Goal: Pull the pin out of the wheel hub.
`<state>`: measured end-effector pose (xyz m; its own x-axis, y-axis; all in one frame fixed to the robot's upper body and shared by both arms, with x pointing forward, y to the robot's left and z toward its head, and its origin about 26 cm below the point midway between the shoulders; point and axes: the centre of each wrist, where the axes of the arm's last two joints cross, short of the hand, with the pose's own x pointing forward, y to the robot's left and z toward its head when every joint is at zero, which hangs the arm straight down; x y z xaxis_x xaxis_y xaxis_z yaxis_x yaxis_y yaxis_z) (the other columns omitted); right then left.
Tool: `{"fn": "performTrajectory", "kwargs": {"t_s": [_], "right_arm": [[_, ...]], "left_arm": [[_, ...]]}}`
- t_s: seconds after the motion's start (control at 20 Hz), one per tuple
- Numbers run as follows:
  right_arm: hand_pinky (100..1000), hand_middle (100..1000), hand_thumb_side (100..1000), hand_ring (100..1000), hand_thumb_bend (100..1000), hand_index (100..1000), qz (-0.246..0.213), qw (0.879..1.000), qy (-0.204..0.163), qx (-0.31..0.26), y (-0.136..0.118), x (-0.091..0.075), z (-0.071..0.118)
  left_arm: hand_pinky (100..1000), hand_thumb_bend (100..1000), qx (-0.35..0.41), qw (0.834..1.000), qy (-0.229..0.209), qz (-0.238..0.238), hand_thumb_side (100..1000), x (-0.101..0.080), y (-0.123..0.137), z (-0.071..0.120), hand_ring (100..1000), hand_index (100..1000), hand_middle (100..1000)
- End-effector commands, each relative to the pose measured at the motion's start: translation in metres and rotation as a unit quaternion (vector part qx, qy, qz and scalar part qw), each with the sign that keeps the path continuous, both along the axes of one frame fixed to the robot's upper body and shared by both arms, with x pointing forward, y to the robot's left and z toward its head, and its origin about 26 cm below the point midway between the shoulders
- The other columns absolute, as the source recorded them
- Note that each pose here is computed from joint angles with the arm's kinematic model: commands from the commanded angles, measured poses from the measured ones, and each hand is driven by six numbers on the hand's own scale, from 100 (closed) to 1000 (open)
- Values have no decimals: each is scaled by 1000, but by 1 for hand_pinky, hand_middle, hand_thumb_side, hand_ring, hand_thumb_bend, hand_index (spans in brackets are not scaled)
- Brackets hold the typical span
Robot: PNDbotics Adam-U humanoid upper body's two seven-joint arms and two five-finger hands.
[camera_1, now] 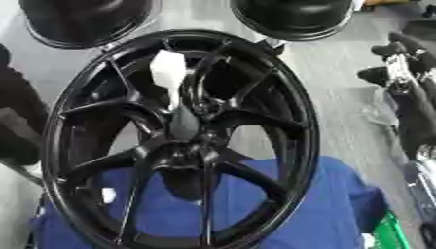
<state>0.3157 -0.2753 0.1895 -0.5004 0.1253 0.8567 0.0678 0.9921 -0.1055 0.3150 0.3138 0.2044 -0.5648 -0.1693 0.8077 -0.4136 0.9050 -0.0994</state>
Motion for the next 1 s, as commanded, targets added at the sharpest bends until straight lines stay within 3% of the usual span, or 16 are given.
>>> {"fn": "performTrajectory", "kwargs": {"t_s": [0.05, 0.25, 0.55, 0.65, 0.75, 1.0], "right_arm": [[768, 746, 612, 624, 100, 884, -2, 1000, -14, -9, -2, -2, 7], [768, 745, 613, 623, 100, 884, -5, 1000, -13, -5, -2, -1, 6], [768, 746, 612, 623, 100, 884, -11, 1000, -11, -9, -5, -2, 5], [768, 746, 612, 623, 100, 884, -14, 1000, -10, -12, -7, -3, 4], [767, 746, 612, 623, 100, 884, -16, 1000, -7, -15, -8, -3, 3], [767, 746, 612, 623, 100, 884, -19, 1000, -3, -23, -11, -4, 1]], "left_arm": [[802, 140, 14, 1000, -13, 1, 727, -2, 3, 10, 796, 817, 794], [798, 144, 21, 999, -32, -1, 710, -2, 3, 22, 793, 820, 797], [814, 121, 141, 988, -51, -25, 624, 0, 10, 70, 827, 864, 871], [814, 123, 233, 970, -50, -36, 618, 3, 13, 111, 827, 865, 860], [817, 117, 279, 959, -36, -40, 648, 9, 20, 140, 827, 865, 855], [810, 173, 355, 934, 4, -45, 641, 30, 36, 194, 819, 868, 837]]}}
